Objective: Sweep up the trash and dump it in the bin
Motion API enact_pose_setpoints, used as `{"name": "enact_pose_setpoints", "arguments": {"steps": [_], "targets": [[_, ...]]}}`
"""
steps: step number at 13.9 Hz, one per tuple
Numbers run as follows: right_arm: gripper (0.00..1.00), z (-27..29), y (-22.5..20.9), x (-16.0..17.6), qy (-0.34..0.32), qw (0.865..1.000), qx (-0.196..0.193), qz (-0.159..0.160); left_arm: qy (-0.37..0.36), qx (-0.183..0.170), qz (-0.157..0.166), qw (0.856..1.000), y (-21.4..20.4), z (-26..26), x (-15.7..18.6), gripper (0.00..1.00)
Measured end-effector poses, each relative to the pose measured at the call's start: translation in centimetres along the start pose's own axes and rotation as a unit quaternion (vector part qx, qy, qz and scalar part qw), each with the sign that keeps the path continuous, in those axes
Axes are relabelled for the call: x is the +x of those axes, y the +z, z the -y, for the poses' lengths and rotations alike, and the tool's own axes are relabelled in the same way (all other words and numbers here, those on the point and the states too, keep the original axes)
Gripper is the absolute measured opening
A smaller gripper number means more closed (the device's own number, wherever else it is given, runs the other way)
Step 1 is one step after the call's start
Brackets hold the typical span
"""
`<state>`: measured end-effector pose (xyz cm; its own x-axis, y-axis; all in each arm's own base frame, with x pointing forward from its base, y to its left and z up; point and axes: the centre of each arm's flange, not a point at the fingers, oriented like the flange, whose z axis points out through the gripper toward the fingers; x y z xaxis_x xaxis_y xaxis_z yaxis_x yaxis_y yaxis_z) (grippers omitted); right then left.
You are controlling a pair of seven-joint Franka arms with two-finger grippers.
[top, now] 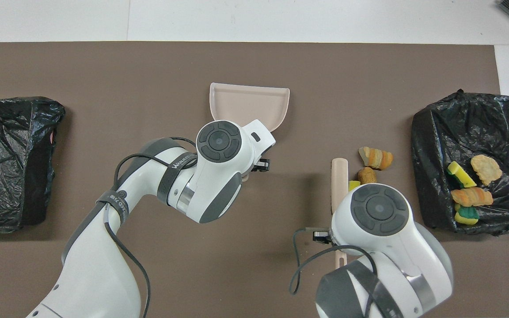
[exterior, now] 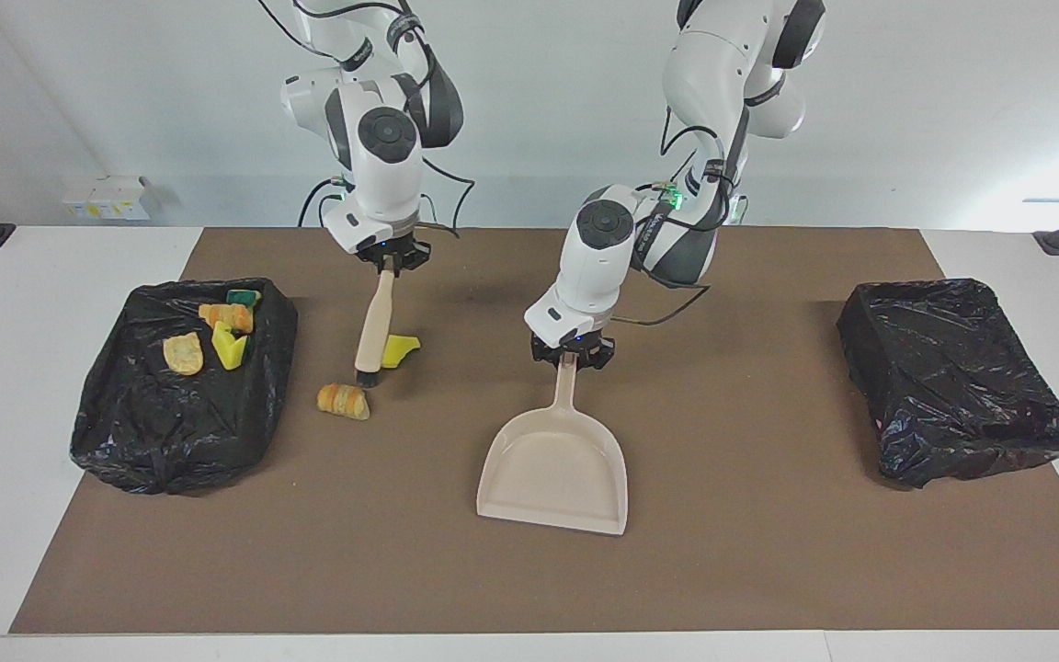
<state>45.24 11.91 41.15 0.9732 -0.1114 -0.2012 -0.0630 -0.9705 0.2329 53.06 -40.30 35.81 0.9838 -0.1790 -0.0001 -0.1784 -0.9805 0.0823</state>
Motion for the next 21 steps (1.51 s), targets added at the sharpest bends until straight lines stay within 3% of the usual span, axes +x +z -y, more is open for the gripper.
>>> {"name": "enact_pose_setpoints", "arguments": {"steps": [4, 9, 13, 17, 18, 21], "targets": [[0.26, -6.4, 2.9, 2.4, -0.019, 1.0, 0.021, -0.002, 0.002, 0.004, -0.006, 1.0, -0.9, 0.2, 0.1, 0.09], [0.26, -6.6, 6.9, 2.3, -0.032, 0.999, 0.029, -0.01, 0.003, 0.016, 0.018, 1.0, 0.8, 0.8, -1.4, 0.09], [0.26, -7.3, 7.7, 2.6, -0.026, 0.999, 0.032, -0.009, 0.003, 0.02, 0.023, 1.0, 1.1, 1.2, -2.0, 0.47], [0.26, -6.4, 8.5, 2.8, -0.032, 0.999, 0.035, 0.0, 0.011, 0.024, -0.009, 1.0, -0.5, 1.4, -1.0, 0.94], [0.26, -5.4, 8.3, 2.6, -0.036, 0.998, 0.042, 0.001, 0.01, 0.023, -0.015, 1.0, -0.8, 1.6, -0.7, 1.0], [0.26, -2.9, 8.0, 1.8, -0.077, 0.995, 0.061, 0.009, 0.008, 0.024, -0.017, 1.0, -0.8, 2.0, -0.5, 0.96]]}}
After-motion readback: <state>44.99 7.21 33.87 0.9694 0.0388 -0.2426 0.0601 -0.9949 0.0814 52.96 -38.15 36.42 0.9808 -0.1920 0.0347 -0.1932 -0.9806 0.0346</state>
